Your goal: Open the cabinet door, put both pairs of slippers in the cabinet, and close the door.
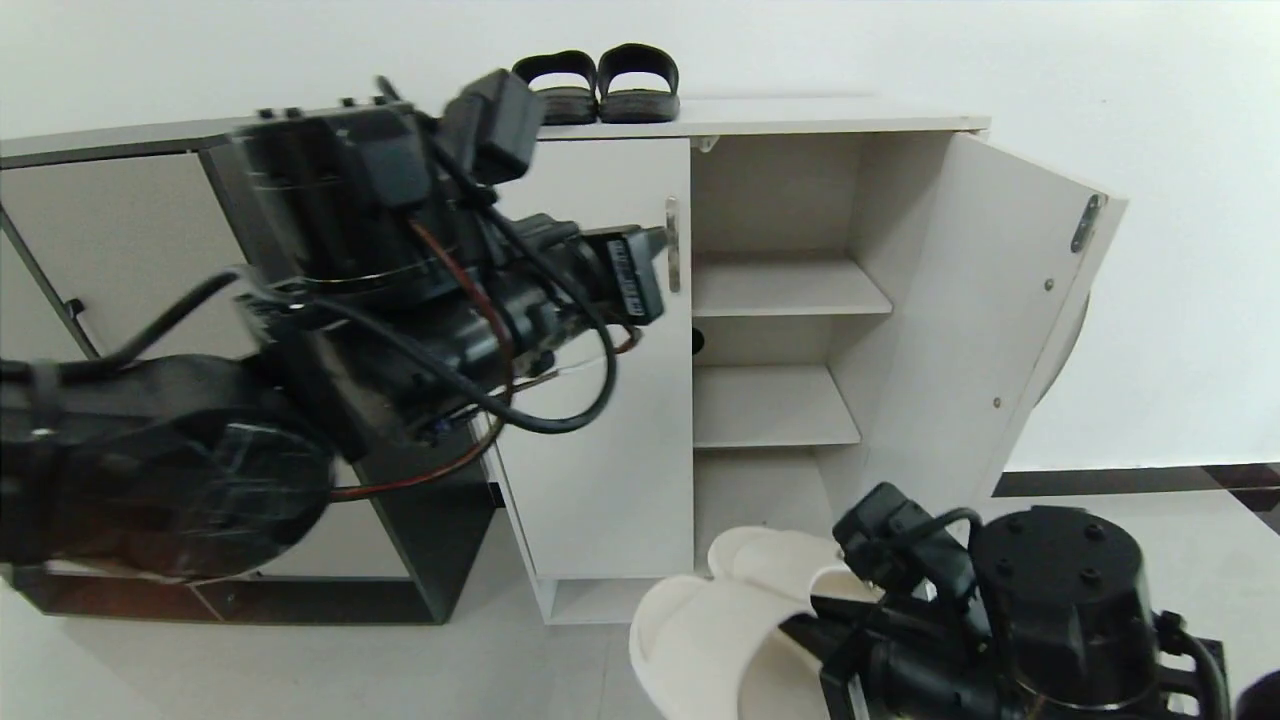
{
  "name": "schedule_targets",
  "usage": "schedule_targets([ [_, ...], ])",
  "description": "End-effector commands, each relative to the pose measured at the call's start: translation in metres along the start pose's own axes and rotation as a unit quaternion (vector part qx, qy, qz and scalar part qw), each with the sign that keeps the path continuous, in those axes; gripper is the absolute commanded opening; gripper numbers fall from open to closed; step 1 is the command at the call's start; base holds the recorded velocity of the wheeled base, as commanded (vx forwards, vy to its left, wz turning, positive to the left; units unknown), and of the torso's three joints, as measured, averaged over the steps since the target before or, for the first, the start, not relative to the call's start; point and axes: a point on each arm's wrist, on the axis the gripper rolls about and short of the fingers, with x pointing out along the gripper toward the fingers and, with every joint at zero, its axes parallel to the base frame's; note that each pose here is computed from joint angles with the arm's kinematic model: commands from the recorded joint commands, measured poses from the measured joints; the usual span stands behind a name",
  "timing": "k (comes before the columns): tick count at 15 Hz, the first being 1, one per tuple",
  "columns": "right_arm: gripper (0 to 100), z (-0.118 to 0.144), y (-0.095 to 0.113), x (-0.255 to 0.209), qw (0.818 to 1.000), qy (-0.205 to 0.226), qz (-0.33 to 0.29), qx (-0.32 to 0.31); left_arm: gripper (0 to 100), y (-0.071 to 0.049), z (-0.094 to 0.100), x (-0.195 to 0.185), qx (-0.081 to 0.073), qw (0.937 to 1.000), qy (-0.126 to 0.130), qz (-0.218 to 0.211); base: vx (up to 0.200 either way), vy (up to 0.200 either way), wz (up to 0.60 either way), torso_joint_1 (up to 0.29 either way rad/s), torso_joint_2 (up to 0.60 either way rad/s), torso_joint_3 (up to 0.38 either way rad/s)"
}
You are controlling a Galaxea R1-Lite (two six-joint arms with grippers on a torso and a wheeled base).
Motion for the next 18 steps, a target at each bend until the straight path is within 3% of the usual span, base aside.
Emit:
schedule_targets([
  [1, 0, 0.008, -0.01, 0.048, 0.994, -0.005, -0.101, 0.033, 0, 0.037, 0.018, -0.077, 0.031, 0.9883, -0.022, 0.148, 0.0, 0.0, 0.0, 0.0, 0.0, 0.0],
  [2, 0, 0.012, -0.017, 0.06, 0.99, -0.012, -0.134, 0.044, 0, 0.047, 0.01, -0.106, 0.054, 0.9744, -0.008, 0.218, 0.0, 0.0, 0.0, 0.0, 0.0, 0.0],
  [3, 0, 0.014, -0.026, 0.069, 0.984, -0.018, -0.168, 0.051, 0, 0.053, 0.001, -0.135, 0.064, 0.9651, 0.003, 0.254, 0.0, 0.0, 0.0, 0.0, 0.0, 0.0],
  [4, 0, 0.015, -0.031, 0.073, 0.981, -0.021, -0.186, 0.052, 0, 0.054, -0.006, -0.152, 0.067, 0.9625, 0.011, 0.263, 0.0, 0.0, 0.0, 0.0, 0.0, 0.0],
  [5, 0, 0.02, -0.034, 0.073, 0.979, -0.032, -0.195, 0.057, 0, 0.057, -0.019, -0.188, 0.076, 0.9485, 0.019, 0.307, 0.0, 0.0, 0.0, 0.0, 0.0, 0.0],
  [7, 0, 0.018, -0.034, 0.072, 0.978, -0.038, -0.197, 0.055, 0, 0.059, -0.035, -0.248, 0.083, 0.9079, 0.002, 0.411, 0.0, 0.0, 0.0, 0.0, 0.0, 0.0],
  [8, 0, 0.019, -0.033, 0.072, 0.978, -0.041, -0.196, 0.056, 0, 0.061, -0.043, -0.267, 0.086, 0.8906, 0.005, 0.447, 0.0, 0.0, 0.0, 0.0, 0.0, 0.0],
  [9, 0, 0.02, -0.033, 0.07, 0.978, -0.045, -0.195, 0.055, 0, 0.06, -0.064, -0.302, 0.091, 0.8532, 0.017, 0.513, 0.0, 0.0, 0.0, 0.0, 0.0, 0.0],
  [10, 0, 0.02, -0.032, 0.07, 0.979, -0.044, -0.194, 0.052, 0, 0.055, -0.081, -0.324, 0.092, 0.8335, 0.025, 0.544, 0.0, 0.0, 0.0, 0.0, 0.0, 0.0],
  [11, 0, 0.02, -0.031, 0.07, 0.979, -0.044, -0.193, 0.051, 0, 0.05, -0.093, -0.337, 0.093, 0.8312, 0.032, 0.547, 0.0, 0.0, 0.0, 0.0, 0.0, 0.0],
  [12, 0, 0.019, -0.03, 0.07, 0.979, -0.043, -0.191, 0.05, 0, 0.049, -0.1, -0.342, 0.092, 0.835, 0.036, 0.541, 0.0, 0.0, 0.0, 0.0, 0.0, 0.0],
  [13, 0, 0.018, -0.026, 0.07, 0.98, -0.041, -0.186, 0.049, 0, 0.047, -0.121, -0.351, 0.096, 0.8606, 0.042, 0.498, 0.0, 0.0, 0.0, 0.0, 0.0, 0.0],
  [14, 0, 0.016, -0.025, 0.07, 0.981, -0.039, -0.184, 0.046, 0, 0.047, -0.141, -0.356, 0.114, 0.8829, 0.051, 0.453, 0.0, 0.0, 0.0, 0.0, 0.0, 0.0],
  [15, 0, 0.016, -0.024, 0.07, 0.981, -0.038, -0.183, 0.046, 0, 0.045, -0.148, -0.357, 0.135, 0.8978, 0.047, 0.417, 0.0, 0.0, 0.0, 0.0, 0.0, 0.0],
  [16, 0, 0.015, -0.024, 0.069, 0.982, -0.038, -0.182, 0.045, 0, 0.042, -0.148, -0.356, 0.141, 0.9186, 0.039, 0.367, 0.0, 0.0, 0.0, 0.0, 0.0, 0.0],
  [17, 0, 0.014, -0.024, 0.069, 0.982, -0.036, -0.182, 0.045, 0, 0.04, -0.149, -0.357, 0.146, 0.9313, 0.029, 0.333, 0.0, 0.0, 0.0, 0.0, 0.0, 0.0],
  [18, 0, 0.014, -0.024, 0.069, 0.982, -0.036, -0.182, 0.045, 0, 0.039, -0.149, -0.357, 0.146, 0.9356, 0.029, 0.32, 0.0, 0.0, 0.0, 0.0, 0.0, 0.0],
])
